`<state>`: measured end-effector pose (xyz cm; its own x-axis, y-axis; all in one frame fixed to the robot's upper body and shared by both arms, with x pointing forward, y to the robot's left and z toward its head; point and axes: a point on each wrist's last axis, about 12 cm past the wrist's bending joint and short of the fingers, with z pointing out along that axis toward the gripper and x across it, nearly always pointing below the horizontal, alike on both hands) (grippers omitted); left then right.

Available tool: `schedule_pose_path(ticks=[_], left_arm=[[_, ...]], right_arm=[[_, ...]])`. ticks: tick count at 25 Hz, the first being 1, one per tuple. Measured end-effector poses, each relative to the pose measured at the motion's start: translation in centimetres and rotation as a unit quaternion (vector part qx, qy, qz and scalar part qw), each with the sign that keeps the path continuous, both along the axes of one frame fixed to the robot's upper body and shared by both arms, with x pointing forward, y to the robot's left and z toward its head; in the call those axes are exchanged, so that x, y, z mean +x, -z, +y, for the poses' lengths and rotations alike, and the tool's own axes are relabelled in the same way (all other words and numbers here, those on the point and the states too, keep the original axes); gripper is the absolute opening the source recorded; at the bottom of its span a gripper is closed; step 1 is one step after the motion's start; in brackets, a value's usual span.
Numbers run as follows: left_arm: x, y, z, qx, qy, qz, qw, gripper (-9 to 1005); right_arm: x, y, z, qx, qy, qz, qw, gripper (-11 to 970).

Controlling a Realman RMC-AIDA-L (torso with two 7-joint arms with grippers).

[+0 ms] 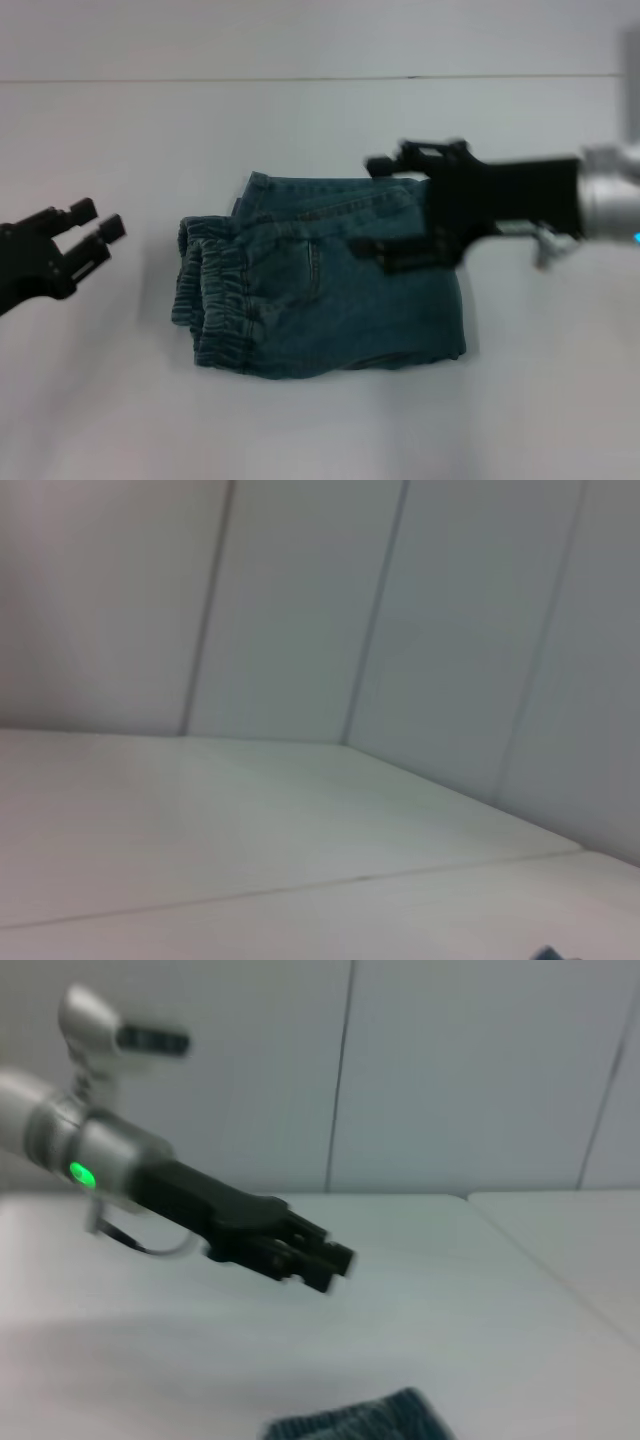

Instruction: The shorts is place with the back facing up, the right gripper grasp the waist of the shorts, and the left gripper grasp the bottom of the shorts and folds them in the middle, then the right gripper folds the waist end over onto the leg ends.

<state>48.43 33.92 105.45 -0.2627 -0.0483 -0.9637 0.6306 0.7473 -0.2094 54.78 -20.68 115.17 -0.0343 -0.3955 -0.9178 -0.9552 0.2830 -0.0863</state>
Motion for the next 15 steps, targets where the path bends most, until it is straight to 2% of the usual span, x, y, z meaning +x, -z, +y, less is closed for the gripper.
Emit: schedule_pose_path(ticks=[3, 6, 11, 15], left_arm=[[0.0, -0.3, -0.1, 0.006, 0.037, 0.01, 0.999, 362], [-0.2, -0.6, 0.0, 0.014, 0.07, 0.021, 0.997, 483], [-0.4, -1.2, 0.3, 0.028, 0.121, 0.04, 0.991, 674], [-0.5, -1.4, 0.6, 0.032, 0.132, 0.049, 0.99, 872]], right_arm=[[-3.2, 2.5, -2.7, 0.029, 0.023, 0.026, 0.999, 911], [-5.9, 4.9, -4.4, 0.038, 0.039, 0.037, 0.998, 912], [-9.6, 6.5, -7.6, 0.086, 0.052, 0.037, 0.994, 914], [-11.9, 8.3, -10.0, 0.089, 0.079, 0.04, 0.992, 915]])
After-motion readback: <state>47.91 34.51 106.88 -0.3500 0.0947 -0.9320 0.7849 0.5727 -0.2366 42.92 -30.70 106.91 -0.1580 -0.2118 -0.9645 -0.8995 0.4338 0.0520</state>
